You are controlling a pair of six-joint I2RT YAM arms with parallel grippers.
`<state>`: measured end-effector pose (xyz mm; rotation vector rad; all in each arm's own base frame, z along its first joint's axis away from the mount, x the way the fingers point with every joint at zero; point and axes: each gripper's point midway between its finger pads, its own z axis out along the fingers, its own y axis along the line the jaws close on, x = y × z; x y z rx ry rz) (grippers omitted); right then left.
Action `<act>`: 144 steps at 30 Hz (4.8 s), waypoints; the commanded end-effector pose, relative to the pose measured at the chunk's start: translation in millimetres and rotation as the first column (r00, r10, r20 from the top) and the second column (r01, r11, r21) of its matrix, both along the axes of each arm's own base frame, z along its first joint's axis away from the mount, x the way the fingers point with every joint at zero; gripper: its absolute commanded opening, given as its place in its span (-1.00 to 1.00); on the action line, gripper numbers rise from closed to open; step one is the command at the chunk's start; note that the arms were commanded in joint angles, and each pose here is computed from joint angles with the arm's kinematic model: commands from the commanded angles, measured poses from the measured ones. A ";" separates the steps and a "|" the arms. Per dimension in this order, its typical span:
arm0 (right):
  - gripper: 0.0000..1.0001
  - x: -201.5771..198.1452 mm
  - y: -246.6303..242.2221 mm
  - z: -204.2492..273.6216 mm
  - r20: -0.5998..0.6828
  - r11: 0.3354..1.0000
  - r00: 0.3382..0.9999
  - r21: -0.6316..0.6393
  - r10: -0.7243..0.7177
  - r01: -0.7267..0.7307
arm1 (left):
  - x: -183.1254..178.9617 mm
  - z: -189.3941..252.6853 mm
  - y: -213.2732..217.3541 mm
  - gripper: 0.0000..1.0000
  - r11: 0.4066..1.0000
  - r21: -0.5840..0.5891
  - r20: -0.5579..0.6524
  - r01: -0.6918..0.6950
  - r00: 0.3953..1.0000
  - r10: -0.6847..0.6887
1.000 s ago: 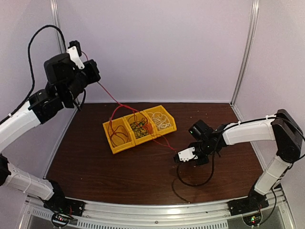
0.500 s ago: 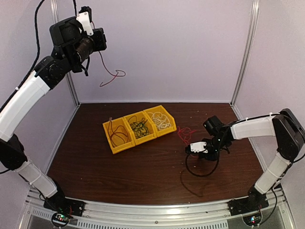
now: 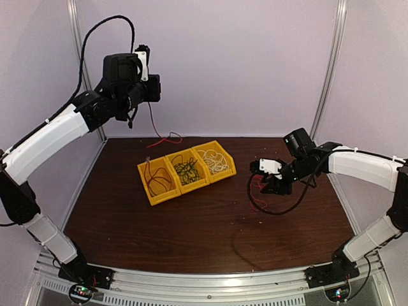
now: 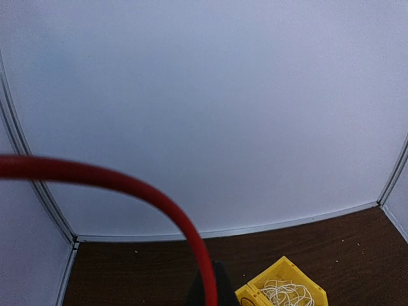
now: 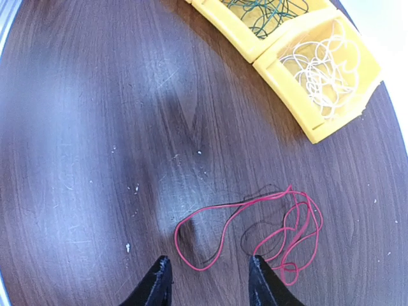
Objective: Untangle the cables
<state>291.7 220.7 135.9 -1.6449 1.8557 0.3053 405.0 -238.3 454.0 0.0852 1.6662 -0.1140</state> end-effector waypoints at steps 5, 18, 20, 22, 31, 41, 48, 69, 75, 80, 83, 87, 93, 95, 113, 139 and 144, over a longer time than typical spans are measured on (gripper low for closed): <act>0.13 8.6 3.4 51.4 -0.172 0.971 0.980 0.199 -0.096 0.130 | 9.9 -35.0 -5.3 -1.00 0.999 -0.052 -0.087 0.014 0.996 -0.019; 0.41 43.1 7.1 85.2 -0.213 0.884 0.935 0.322 -0.282 0.340 | 10.0 -72.6 5.1 -1.00 0.998 -0.046 -0.160 0.045 0.986 -0.052; 0.41 43.5 7.7 85.5 -0.215 0.878 0.935 0.334 -0.283 0.342 | 11.0 -76.7 6.0 -1.00 0.997 -0.050 -0.164 0.053 0.985 -0.061; 0.41 43.9 8.5 84.6 -0.217 0.875 0.935 0.340 -0.282 0.343 | 13.0 -82.2 4.2 -1.00 0.997 -0.047 -0.175 0.062 0.982 -0.070; 0.42 42.7 8.5 74.0 -0.231 0.880 0.931 0.323 -0.282 0.347 | 18.1 -118.6 24.5 -1.00 0.999 -0.039 -0.225 0.009 0.974 -0.017; 0.42 37.3 6.0 67.7 -0.230 0.884 0.932 0.316 -0.280 0.343 | 16.3 -99.9 55.2 -1.00 0.997 -0.048 -0.185 -0.054 0.982 0.044; 0.42 36.3 7.0 64.7 -0.235 0.885 0.933 0.319 -0.273 0.339 | 15.0 -114.3 56.1 -1.00 0.999 -0.025 -0.230 -0.045 0.972 0.038; 0.42 33.8 7.4 52.4 -0.262 0.891 0.928 0.302 -0.265 0.340 | 17.2 -153.3 95.2 -1.00 0.988 0.003 -0.293 -0.155 0.944 0.149; 0.42 33.9 7.8 49.1 -0.270 0.892 0.926 0.297 -0.263 0.340 | 21.0 -158.4 100.7 -1.00 0.985 0.006 -0.302 -0.173 0.939 0.166; 0.42 33.5 8.1 44.4 -0.274 0.896 0.926 0.289 -0.260 0.338 | 37.3 -170.7 86.1 -1.00 0.991 0.009 -0.310 -0.133 0.942 0.129; 0.42 33.1 8.1 42.0 -0.281 0.897 0.924 0.285 -0.259 0.339 | 60.4 -184.4 70.5 -1.00 0.994 0.044 -0.322 -0.098 0.941 0.107; 0.43 31.9 7.8 41.7 -0.279 0.899 0.925 0.283 -0.257 0.335 | 85.6 -206.2 41.8 -1.00 1.000 0.023 -0.360 -0.017 0.933 0.024; 0.43 30.4 5.6 40.6 -0.270 0.901 0.927 0.278 -0.261 0.334 | 91.6 -229.9 7.0 -1.00 0.989 -0.106 -0.379 0.104 0.915 -0.137; 0.43 30.3 5.3 38.4 -0.268 0.903 0.928 0.273 -0.261 0.333 | 81.5 -241.4 -8.0 -1.00 0.967 -0.178 -0.380 0.180 0.894 -0.236; 0.44 27.7 7.9 22.5 -0.311 0.913 0.919 0.245 -0.243 0.325 | 20.8 -311.7 -32.0 -1.00 0.854 -0.453 -0.401 0.256 0.797 -0.451; 0.44 27.8 9.6 23.2 -0.321 0.914 0.917 0.247 -0.237 0.323 | -9.2 -265.1 13.1 0.00 0.939 -0.303 -0.464 0.165 0.835 -0.297; 0.44 27.6 11.2 22.5 -0.325 0.916 0.916 0.244 -0.234 0.320 | 31.6 -241.3 25.9 0.05 0.986 -0.134 -0.510 0.097 0.847 -0.152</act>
